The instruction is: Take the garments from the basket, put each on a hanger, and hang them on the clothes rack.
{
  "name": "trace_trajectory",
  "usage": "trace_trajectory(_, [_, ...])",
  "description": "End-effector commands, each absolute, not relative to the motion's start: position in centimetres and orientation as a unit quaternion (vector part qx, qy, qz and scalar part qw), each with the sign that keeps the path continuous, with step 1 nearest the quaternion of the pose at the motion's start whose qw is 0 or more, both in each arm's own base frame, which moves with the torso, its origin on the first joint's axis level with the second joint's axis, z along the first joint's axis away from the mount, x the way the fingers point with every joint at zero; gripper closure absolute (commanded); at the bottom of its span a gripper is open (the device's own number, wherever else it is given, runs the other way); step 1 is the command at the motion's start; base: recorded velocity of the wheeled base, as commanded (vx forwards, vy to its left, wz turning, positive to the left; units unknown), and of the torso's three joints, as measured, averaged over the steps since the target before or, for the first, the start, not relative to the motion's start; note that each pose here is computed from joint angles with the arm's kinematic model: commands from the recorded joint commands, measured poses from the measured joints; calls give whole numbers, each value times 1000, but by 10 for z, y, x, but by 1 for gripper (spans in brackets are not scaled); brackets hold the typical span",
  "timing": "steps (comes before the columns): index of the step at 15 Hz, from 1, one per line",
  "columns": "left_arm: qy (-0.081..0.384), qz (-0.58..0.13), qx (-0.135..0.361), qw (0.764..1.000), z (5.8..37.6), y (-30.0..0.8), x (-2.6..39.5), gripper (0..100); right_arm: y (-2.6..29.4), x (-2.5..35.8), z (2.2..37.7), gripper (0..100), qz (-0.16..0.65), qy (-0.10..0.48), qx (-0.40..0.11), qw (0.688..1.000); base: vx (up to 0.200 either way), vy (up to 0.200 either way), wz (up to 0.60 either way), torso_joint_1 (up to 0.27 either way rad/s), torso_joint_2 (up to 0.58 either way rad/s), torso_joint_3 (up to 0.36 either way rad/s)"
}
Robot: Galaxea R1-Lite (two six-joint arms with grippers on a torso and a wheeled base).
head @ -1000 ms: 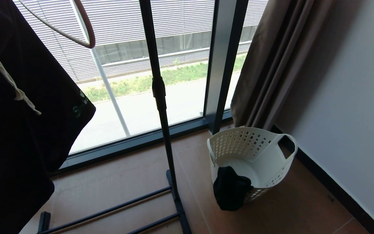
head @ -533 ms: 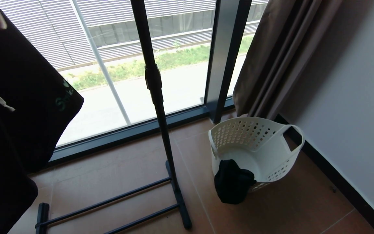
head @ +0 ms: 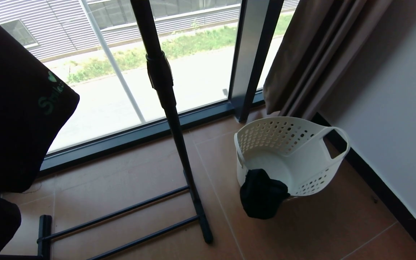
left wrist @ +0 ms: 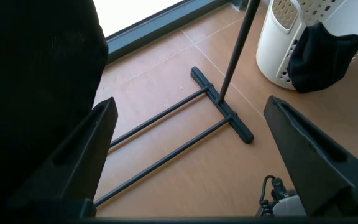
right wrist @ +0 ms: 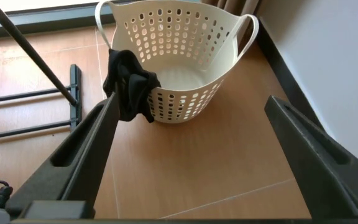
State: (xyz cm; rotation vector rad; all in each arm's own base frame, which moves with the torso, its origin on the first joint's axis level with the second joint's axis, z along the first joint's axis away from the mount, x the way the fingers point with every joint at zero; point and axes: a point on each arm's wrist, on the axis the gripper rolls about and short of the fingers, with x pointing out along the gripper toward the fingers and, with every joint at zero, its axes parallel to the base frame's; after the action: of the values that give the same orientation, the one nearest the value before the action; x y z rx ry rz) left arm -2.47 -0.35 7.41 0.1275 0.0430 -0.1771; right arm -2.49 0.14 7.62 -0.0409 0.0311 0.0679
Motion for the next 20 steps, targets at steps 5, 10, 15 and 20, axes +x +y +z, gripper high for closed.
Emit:
trace_trajectory(5, [22,-88,63,994,74,-4,-25,0,1,-25,76,0,33,16,-19,999,0,0,0,1,2,-197])
trace_trajectory(10, [21,-88,65,994,74,-4,-25,0,1,-25,77,0,31,17,-36,999,0,0,0,3,3,-149])
trace_trajectory(15, [21,-87,64,994,74,-3,-25,0,5,23,137,0,112,150,-66,980,0,0,0,0,0,0])
trace_trajectory(20, [21,-86,57,994,74,-3,-25,0,38,117,195,0,210,186,-163,946,0,0,0,0,0,0])
